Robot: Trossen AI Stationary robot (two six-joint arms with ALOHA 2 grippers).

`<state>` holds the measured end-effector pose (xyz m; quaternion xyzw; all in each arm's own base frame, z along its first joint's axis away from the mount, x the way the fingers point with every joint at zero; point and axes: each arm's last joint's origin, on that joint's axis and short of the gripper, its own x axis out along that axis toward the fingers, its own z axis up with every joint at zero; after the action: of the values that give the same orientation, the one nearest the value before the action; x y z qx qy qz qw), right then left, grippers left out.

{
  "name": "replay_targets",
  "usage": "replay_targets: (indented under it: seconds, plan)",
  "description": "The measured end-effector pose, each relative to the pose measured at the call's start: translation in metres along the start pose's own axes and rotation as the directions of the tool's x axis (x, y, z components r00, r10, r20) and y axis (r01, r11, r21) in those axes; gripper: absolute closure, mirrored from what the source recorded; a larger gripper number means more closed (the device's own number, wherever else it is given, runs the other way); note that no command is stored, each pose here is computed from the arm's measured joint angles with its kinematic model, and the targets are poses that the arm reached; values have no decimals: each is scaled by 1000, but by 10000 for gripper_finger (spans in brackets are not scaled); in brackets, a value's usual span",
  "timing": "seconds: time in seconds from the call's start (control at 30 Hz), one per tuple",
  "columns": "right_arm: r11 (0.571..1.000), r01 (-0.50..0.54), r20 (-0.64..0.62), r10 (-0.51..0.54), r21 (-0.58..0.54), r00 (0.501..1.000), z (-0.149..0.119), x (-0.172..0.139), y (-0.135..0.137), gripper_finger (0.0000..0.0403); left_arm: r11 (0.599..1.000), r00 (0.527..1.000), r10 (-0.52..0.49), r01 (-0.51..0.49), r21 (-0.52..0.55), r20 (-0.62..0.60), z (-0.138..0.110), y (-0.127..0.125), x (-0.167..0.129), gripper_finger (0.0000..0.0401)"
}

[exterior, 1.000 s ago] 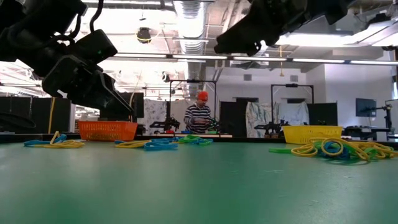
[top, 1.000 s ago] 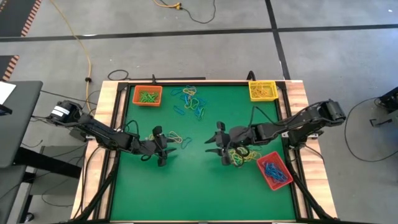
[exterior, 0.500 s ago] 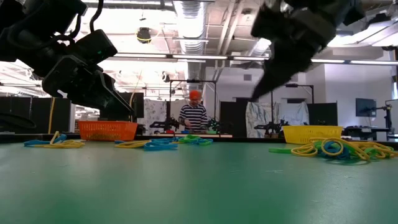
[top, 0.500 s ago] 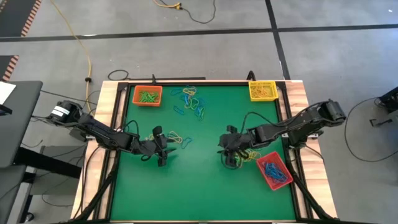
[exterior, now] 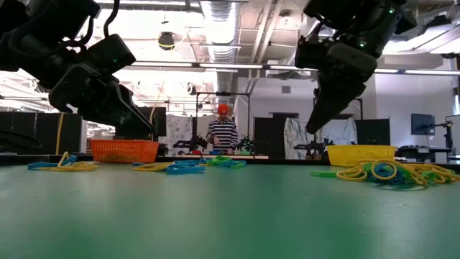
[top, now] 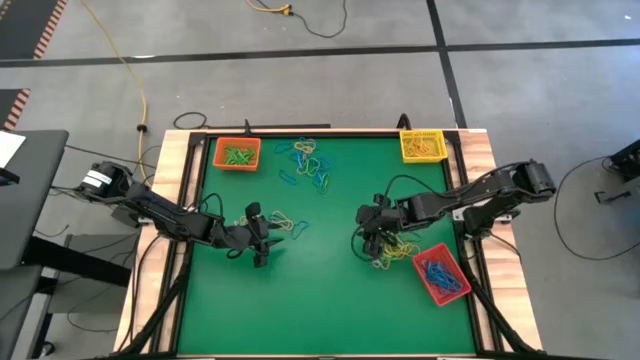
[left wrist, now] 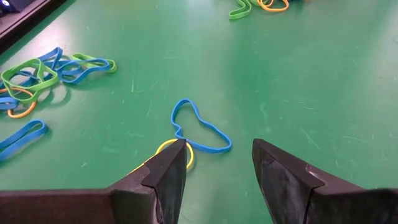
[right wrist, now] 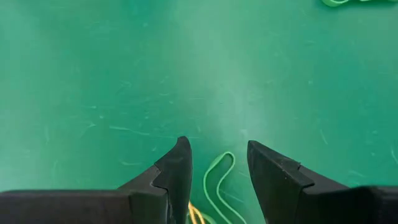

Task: Sort rubber bands into baskets
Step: Put the blue rubber band into the red bin

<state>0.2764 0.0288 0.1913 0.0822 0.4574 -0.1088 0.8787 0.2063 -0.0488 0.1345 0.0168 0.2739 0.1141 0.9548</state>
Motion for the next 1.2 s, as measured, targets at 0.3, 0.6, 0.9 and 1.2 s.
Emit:
replay_targets:
  seconds: [0.3,0.6,0.9,1.2]
  plan:
    - [1000,18,-90,-16,25,996,-8,0,-4,223,1000,1000,0,0,0,0,0,0,0,227]
    - [996,57,242,-37,-76,970,30,27,-14,223,1000,1000,1,-1,1,-1,0,0,0,227]
    - [984,149,196,-165,93,967,53,86,-90,223,1000,1000,0,0,0,0,0,0,0,227]
    - [997,73,181,-70,-11,981,67,110,-86,223,1000,1000,0,0,0,-1,0,0,0,227]
